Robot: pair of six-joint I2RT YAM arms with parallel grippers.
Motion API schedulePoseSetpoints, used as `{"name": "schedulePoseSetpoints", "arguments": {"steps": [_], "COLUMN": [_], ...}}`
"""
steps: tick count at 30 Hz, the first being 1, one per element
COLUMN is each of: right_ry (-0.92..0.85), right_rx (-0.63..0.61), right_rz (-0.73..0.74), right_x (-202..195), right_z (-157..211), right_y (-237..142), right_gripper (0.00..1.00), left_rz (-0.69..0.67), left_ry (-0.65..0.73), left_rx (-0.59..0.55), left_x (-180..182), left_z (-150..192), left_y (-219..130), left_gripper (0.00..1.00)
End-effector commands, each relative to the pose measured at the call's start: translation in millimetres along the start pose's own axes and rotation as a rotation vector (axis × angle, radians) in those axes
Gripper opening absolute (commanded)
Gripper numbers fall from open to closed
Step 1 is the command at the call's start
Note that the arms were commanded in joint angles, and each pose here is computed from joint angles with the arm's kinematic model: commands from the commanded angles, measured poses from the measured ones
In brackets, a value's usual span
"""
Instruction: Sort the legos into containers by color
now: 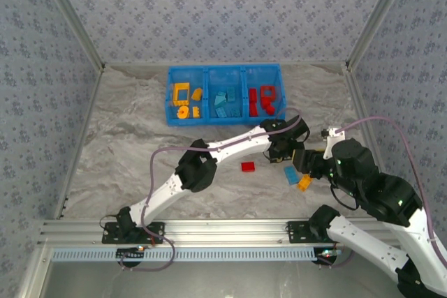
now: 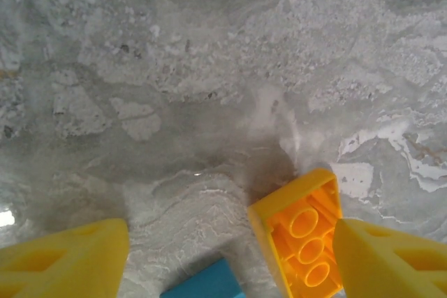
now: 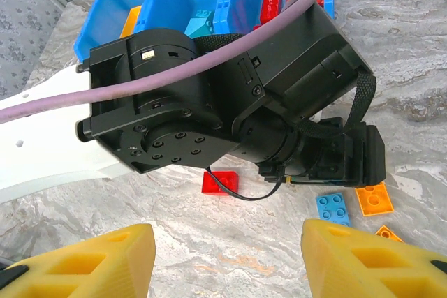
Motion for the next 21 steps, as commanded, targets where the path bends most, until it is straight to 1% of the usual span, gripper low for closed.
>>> {"name": "schedulePoseSetpoints", "arguments": {"steps": [1,4,8,12,15,21], "right_ry": [-0.009,-0.008,0.001,0.006,0.006,0.009], "right_rx": [-0.029,-0.03,-0.029,-0.03,-0.028,-0.029], "right_rz": [0.001,0.003,0.004,0.006,0.008,0.006], "right_x": [-0.4,-1.0,-2.6,-4.0,-4.4,-4.4], "right_z": [-1.7,-0.9,1.8,3.3,4.3,4.7], "right_y": [-1.5,-0.9,0.3,0.1,0.9,2.1], "right_gripper": [0.6,0.6,0.6,0.6,0.6,0.6], "left_rz": [0.058,0.071,0.047,0.009,-0.004,-0.087], "left_ry": [0.06,0.074,0.079,0.082,0.086,0.102], "left_rx": [-0.04,-0.037,-0.018,-0.007,-0.007,-0.043], "left_x": [-14.3,-16.8,-15.0,-11.1,-10.0,-2.7], "left_z": [-3.0,-0.2,4.8,8.8,11.4,12.0], "left_y": [-5.2,0.2,8.6,15.4,18.1,7.9], "left_gripper": [0.77,0.77,0.76,0.67,0.59,0.51]}}
Point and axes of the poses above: each hand's point on the last joint's axis, 136 mm out from that joint toward the fingers, its own y axis out along the fingers, its own x axis along the line the jaws close on, z = x × y, the point moved 10 cm from there along -y, back along the fingers, and after that the axes turned 2 degrees about y, right-handed, at the moved point
